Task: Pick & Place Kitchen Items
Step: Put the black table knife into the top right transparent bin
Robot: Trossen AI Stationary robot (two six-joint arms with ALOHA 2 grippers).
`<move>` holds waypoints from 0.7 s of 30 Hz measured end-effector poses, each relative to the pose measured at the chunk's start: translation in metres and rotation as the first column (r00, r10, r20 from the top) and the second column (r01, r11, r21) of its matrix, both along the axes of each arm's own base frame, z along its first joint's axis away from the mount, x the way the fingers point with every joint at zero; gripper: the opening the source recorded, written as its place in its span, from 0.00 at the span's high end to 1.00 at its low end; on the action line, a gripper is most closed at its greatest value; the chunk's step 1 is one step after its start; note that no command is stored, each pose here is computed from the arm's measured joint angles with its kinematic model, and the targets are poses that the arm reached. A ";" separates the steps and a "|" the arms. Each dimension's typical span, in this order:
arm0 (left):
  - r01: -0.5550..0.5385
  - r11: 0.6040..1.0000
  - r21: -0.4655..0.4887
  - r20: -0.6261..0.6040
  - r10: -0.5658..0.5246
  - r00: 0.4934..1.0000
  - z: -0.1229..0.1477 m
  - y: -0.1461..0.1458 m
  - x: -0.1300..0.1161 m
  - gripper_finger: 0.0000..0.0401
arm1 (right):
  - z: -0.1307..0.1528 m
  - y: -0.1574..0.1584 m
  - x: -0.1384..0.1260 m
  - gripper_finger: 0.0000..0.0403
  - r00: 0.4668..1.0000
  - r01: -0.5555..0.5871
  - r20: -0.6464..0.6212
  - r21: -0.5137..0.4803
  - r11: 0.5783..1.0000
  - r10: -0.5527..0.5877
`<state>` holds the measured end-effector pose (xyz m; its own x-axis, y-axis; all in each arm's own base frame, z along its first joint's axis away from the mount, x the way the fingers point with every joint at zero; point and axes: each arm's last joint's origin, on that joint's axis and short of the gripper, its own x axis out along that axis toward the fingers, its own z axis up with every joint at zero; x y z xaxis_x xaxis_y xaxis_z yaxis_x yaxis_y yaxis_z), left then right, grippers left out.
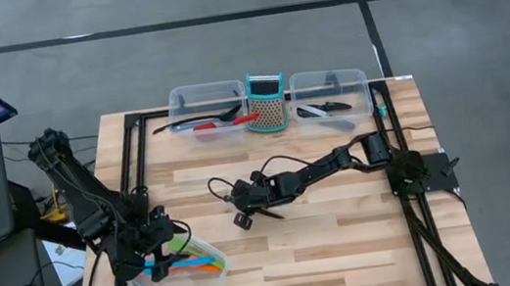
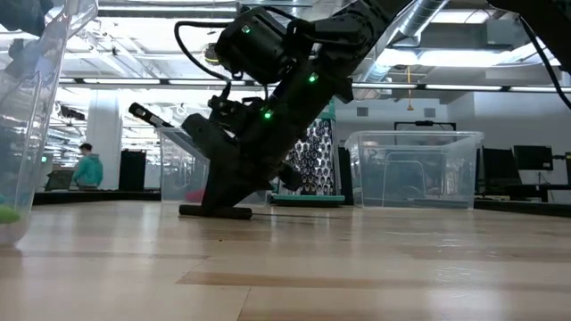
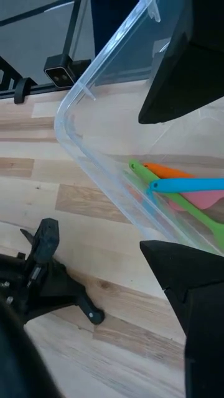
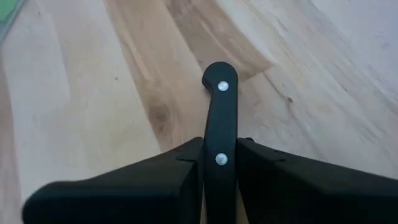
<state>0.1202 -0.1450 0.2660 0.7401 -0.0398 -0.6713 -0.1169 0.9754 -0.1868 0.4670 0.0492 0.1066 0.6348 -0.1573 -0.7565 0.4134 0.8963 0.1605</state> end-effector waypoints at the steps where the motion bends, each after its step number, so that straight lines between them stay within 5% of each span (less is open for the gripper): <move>1: 0.000 1.000 0.000 0.000 0.000 1.000 0.000 0.000 0.000 0.24 | 0.004 0.000 -0.001 0.87 1.000 -0.005 0.006 0.000 1.000 0.005; 13: 0.000 1.000 0.000 0.000 0.000 1.000 0.000 0.000 0.000 0.24 | 0.114 -0.003 -0.016 0.87 0.970 -0.064 0.230 -0.074 0.995 0.080; 17: 0.000 1.000 0.000 0.000 0.000 1.000 0.000 0.000 0.000 0.24 | 0.179 0.000 -0.036 0.87 0.913 -0.098 0.383 -0.132 0.986 0.142; 21: 0.000 1.000 0.000 0.000 0.000 1.000 0.000 0.000 0.000 0.24 | 0.243 0.011 -0.066 0.87 0.801 -0.126 0.553 -0.221 0.967 0.230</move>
